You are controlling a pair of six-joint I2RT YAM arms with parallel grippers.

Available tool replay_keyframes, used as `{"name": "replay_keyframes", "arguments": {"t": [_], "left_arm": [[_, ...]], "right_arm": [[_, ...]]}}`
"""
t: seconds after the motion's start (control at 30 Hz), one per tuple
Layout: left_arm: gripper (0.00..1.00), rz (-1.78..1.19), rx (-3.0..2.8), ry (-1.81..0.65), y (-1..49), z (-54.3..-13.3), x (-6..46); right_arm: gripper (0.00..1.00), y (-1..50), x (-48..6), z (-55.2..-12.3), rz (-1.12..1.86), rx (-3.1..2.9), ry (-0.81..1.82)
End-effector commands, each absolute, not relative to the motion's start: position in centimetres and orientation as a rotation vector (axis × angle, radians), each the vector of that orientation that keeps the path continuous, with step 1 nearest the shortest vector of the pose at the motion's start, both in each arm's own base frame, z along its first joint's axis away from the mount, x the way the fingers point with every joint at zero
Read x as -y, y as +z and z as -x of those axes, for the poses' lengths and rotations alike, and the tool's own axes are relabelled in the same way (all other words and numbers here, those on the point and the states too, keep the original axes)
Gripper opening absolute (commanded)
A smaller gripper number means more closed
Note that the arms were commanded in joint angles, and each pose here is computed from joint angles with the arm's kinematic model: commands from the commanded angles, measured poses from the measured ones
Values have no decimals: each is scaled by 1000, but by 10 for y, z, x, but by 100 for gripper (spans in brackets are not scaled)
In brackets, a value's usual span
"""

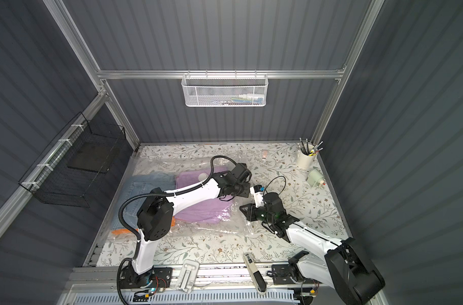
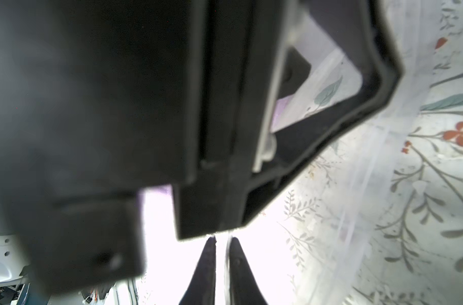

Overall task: Take the trousers out of the vacuum bag
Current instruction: Open the vacuum bag at the center of the board, then take out the trousers from the vacuum bag.

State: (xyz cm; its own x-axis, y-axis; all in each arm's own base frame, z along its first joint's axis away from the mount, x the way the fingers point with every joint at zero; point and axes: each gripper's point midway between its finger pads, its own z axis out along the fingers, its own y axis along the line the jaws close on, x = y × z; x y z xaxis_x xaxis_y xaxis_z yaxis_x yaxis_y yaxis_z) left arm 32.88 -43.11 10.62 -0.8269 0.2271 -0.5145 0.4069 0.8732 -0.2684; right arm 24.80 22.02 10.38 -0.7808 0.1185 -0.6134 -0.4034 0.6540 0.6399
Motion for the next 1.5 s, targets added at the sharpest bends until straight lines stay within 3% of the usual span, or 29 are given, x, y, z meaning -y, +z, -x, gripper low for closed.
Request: {"name": "replay_keyframes", "arguments": {"t": [0.0, 0.23, 0.47, 0.53, 0.6, 0.67, 0.9, 1.03, 1.47], "left_arm": [[44, -479, -2610, -461, 92, -325, 430], [29, -468, -2619, -405, 86, -327, 423], [0, -457, -2598, -402, 98, -330, 423], [0, -459, -2589, -412, 105, -331, 425], [0, -454, -2573, -422, 114, -332, 425], [0, -450, -2552, -427, 124, -333, 424], [0, -450, -2493, -446, 155, -333, 420], [0, -453, -2459, -425, 168, -330, 416], [0, -528, -2361, -297, 193, -307, 411]], "right_arm": [[15, 108, -223, -248, 235, -2209, 1081], [15, 109, -223, -247, 235, -2203, 1091], [18, 109, -223, -246, 229, -2203, 1091], [24, 108, -222, -245, 225, -2208, 1095], [38, 108, -221, -244, 211, -2211, 1103], [42, 121, -219, -243, 197, -2166, 1120], [45, 149, -200, -250, 52, -2067, 1200], [41, 152, -188, -263, -57, -2072, 1248], [43, 135, -224, -311, -70, -2125, 1509]]}}
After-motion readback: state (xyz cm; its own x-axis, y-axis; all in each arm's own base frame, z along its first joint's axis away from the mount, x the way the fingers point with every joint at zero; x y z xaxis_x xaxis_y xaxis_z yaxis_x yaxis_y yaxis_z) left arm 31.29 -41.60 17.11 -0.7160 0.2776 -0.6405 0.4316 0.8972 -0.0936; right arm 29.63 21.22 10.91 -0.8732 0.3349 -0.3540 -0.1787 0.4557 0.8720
